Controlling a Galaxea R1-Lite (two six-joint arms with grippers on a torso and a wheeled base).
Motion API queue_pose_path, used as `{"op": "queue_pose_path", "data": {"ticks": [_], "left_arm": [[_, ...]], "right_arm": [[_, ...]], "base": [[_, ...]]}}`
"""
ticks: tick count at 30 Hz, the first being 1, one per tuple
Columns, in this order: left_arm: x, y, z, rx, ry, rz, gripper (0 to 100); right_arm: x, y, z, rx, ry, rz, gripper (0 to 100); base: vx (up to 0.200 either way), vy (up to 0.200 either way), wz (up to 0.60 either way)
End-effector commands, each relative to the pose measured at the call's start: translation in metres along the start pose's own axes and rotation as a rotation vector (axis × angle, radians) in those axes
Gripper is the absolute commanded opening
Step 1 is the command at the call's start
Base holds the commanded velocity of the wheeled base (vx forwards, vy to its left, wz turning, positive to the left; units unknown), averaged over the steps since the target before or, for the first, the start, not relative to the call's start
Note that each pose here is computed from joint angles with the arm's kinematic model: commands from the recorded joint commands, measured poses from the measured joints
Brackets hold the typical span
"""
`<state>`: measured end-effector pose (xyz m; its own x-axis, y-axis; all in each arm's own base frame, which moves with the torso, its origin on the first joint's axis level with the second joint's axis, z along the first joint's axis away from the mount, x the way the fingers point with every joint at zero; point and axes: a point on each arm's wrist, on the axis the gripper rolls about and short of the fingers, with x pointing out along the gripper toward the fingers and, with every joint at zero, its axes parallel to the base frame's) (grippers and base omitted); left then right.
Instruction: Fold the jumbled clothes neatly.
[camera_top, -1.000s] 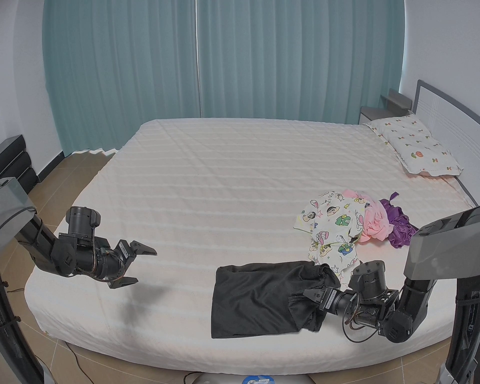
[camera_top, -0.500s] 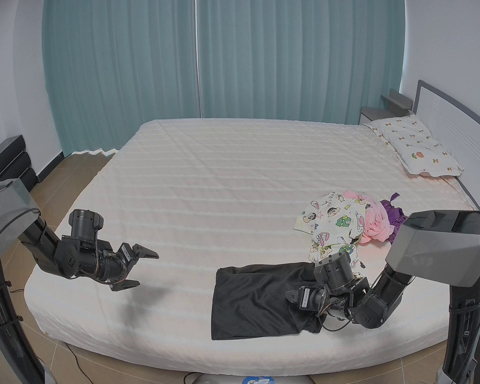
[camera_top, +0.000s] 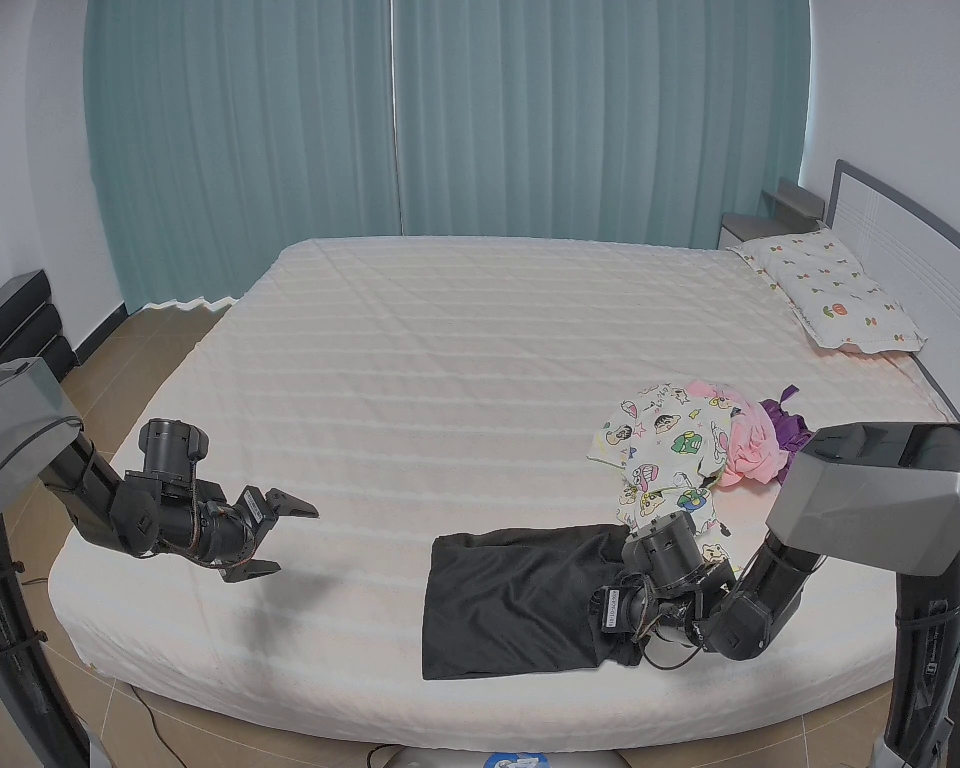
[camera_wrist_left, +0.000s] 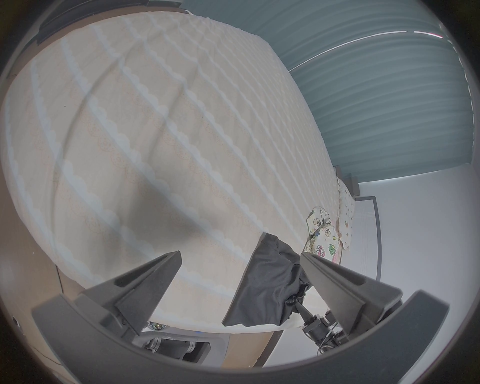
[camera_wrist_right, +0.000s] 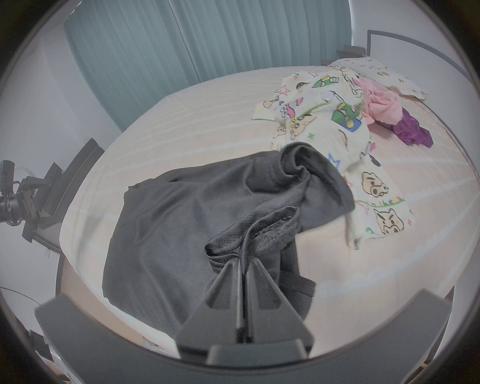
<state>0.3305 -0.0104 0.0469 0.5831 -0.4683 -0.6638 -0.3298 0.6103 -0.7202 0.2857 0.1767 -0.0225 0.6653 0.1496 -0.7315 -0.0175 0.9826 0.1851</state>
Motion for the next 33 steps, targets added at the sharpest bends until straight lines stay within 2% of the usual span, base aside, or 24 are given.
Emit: {"op": "queue_pose_path", "data": {"ticks": [1, 11, 12, 16, 22, 23, 27, 28, 33], "left_arm": [[0.001, 0.001, 0.0, -0.002, 0.002, 0.002, 100], [0.001, 0.001, 0.0, -0.002, 0.003, 0.003, 100], [0.001, 0.001, 0.0, -0.002, 0.003, 0.003, 100], [0.001, 0.001, -0.001, -0.003, 0.004, 0.003, 100], [0.001, 0.001, 0.0, -0.003, 0.004, 0.003, 100], [0.002, 0.001, 0.0, -0.004, 0.003, 0.003, 100], [0.002, 0.001, 0.0, -0.004, 0.003, 0.003, 100], [0.002, 0.001, 0.0, -0.004, 0.004, 0.003, 100], [0.002, 0.001, 0.0, -0.006, 0.004, 0.003, 100]], "right_arm": [[-0.018, -0.014, 0.006, 0.025, -0.014, -0.014, 0], [-0.029, -0.056, -0.007, 0.04, 0.098, 0.0, 0], [-0.029, -0.059, -0.008, 0.037, 0.109, 0.008, 100], [-0.025, -0.065, -0.016, 0.02, 0.134, 0.01, 100], [-0.025, -0.076, 0.0, 0.072, 0.032, 0.019, 100], [-0.028, -0.079, 0.009, 0.094, -0.013, 0.027, 100], [-0.032, -0.082, 0.022, 0.13, -0.068, 0.037, 100], [-0.031, -0.08, 0.03, 0.162, -0.098, 0.049, 100], [-0.011, -0.072, 0.043, 0.267, -0.121, 0.07, 100]], "base": [[0.0, 0.0, 0.0], [0.0, 0.0, 0.0], [0.0, 0.0, 0.0], [0.0, 0.0, 0.0], [0.0, 0.0, 0.0], [0.0, 0.0, 0.0], [0.0, 0.0, 0.0], [0.0, 0.0, 0.0], [0.0, 0.0, 0.0]]}}
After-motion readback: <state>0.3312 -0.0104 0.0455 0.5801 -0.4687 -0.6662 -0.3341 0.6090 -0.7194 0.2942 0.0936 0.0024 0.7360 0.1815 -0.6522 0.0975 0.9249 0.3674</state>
